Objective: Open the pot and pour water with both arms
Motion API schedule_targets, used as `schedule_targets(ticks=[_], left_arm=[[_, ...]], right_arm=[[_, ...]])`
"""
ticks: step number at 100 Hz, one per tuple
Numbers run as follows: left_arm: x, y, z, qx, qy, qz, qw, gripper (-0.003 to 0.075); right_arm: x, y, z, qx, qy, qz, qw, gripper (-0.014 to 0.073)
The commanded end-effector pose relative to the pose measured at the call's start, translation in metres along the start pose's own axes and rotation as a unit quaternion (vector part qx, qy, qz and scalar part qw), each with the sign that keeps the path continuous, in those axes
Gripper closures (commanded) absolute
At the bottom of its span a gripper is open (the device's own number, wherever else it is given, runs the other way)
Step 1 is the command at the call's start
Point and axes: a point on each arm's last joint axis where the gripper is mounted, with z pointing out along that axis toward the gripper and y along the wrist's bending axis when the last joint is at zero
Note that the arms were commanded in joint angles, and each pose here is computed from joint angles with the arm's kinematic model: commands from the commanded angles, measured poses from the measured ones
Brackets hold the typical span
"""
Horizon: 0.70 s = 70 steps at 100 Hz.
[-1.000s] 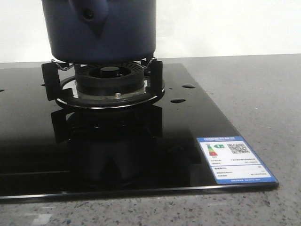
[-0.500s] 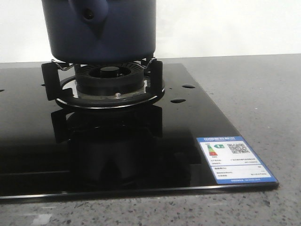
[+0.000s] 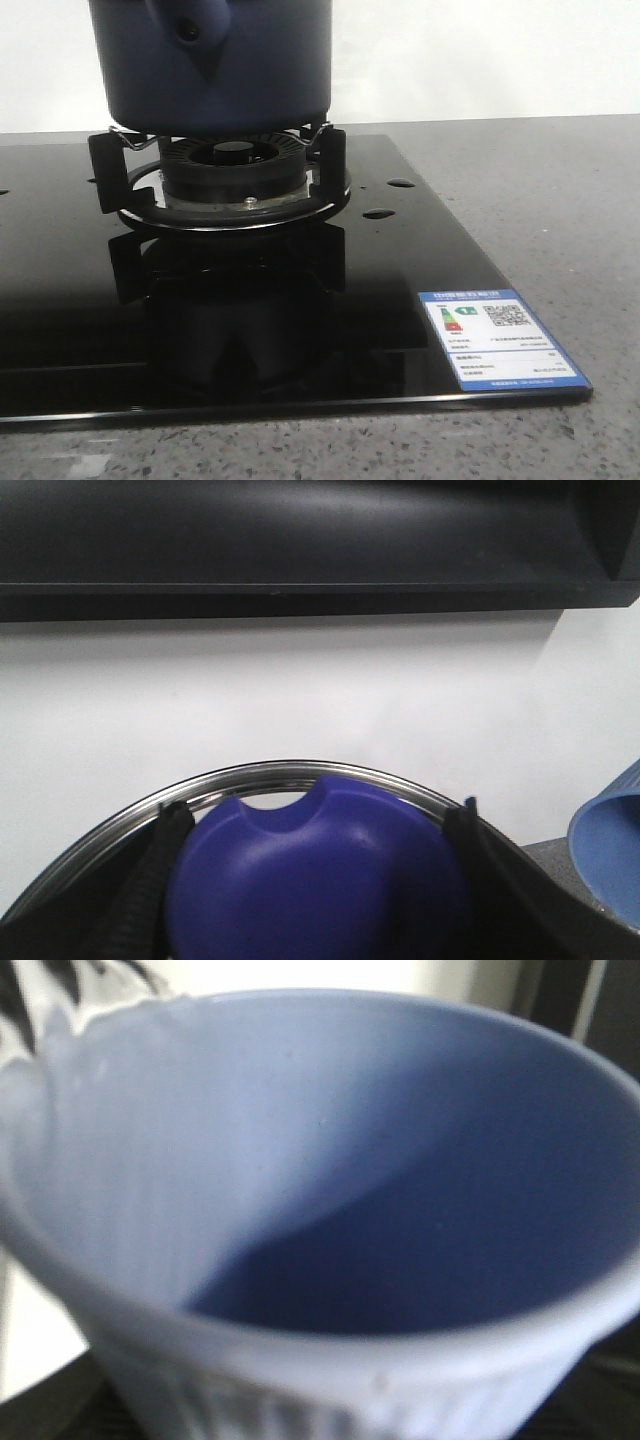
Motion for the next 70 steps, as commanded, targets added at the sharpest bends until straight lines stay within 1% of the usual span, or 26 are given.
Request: schedule_targets(ticks=[1, 5, 25, 70], left_arm=[[-0.027, 0.001, -0.011, -0.013, -0.078, -0.001, 0.997, 0.0388], [-0.027, 0.001, -0.011, -0.013, -0.078, -0.001, 0.997, 0.0388], [-0.027, 0.001, -0.011, -0.013, -0.078, -0.001, 0.997, 0.0388], [-0.027, 0.001, -0.011, -0.013, -0.078, -0.001, 0.997, 0.0388]], right_arm=[[0.012, -0.034, -0.015, 0.069, 0.011, -0.037, 0.997, 0.0301], [0.012, -0.036, -0.015, 0.076, 0.013, -0.046, 0.996, 0.0301], [0.013, -0.047, -0.017, 0.094, 0.008, -0.044, 0.995, 0.0301], [0.013, -0.048, -0.017, 0.095, 0.007, -0.043, 0.995, 0.0301]])
